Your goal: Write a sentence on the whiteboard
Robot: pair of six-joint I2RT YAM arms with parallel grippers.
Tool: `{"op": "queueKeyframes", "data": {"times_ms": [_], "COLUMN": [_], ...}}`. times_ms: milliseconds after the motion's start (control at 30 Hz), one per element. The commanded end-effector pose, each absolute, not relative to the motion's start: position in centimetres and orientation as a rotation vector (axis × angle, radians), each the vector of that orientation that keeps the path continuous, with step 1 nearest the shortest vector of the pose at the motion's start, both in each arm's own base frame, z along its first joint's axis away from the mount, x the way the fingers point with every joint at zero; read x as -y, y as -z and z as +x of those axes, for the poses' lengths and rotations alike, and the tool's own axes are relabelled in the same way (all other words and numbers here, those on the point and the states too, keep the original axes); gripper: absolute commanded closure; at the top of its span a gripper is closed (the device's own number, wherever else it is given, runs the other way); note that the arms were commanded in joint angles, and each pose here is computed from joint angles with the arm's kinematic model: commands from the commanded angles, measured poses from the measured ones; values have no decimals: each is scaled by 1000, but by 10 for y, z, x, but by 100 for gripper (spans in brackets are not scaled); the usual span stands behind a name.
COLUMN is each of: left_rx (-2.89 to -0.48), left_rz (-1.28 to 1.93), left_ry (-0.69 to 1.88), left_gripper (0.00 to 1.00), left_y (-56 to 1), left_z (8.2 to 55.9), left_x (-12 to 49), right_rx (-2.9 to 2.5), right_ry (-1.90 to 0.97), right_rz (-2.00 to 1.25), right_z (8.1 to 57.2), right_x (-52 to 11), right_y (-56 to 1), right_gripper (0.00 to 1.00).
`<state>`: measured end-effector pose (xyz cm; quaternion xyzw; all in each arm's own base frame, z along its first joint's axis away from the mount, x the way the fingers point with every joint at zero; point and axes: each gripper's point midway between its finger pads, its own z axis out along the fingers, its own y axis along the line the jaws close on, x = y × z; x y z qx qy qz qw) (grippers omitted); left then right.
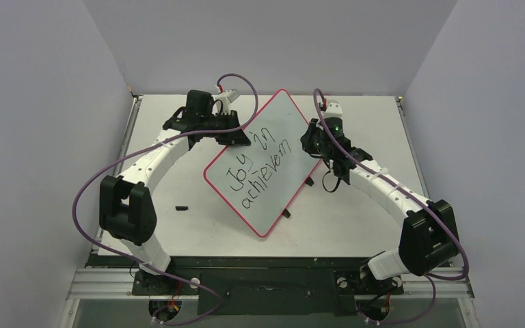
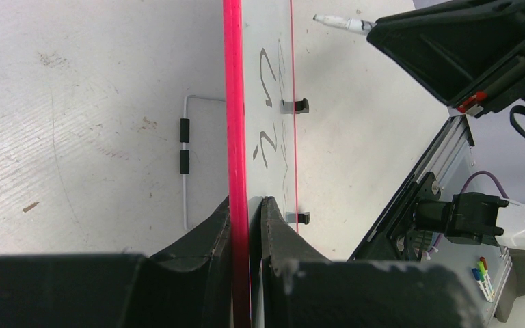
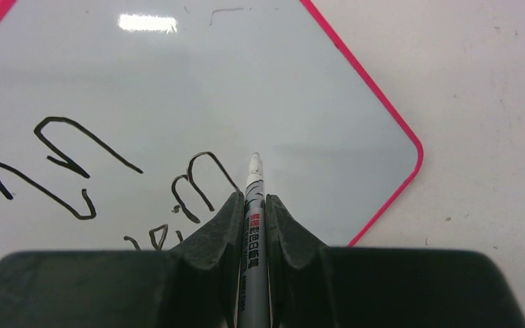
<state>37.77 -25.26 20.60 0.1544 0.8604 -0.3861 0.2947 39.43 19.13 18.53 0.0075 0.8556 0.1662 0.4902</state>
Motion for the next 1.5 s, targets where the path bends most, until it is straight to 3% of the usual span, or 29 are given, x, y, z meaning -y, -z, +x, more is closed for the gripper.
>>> {"op": "queueKeyframes", "data": {"times_ms": [0, 467, 1100, 1467], "left_rx": [-2243, -2246, -2250, -2249], "left_rz": [590, 593, 594, 596], "left_ry": [853, 849, 845, 844], "left_gripper": [100, 100, 100, 100], "left_y": [-189, -188, -187, -187], "left_z": [382, 381, 381, 381], "left_x": [255, 256, 255, 256], "right_rx": [-1994, -1981, -2065, -2053], "right_ry": [-507, -666, -644, -648], "right_rz": [32, 74, 131, 146], "right_z": [407, 416, 421, 434], "right_x": [-200, -214, -208, -207], "right_y": [-219, -215, -174, -181], "right_gripper": [100, 100, 100, 100]}}
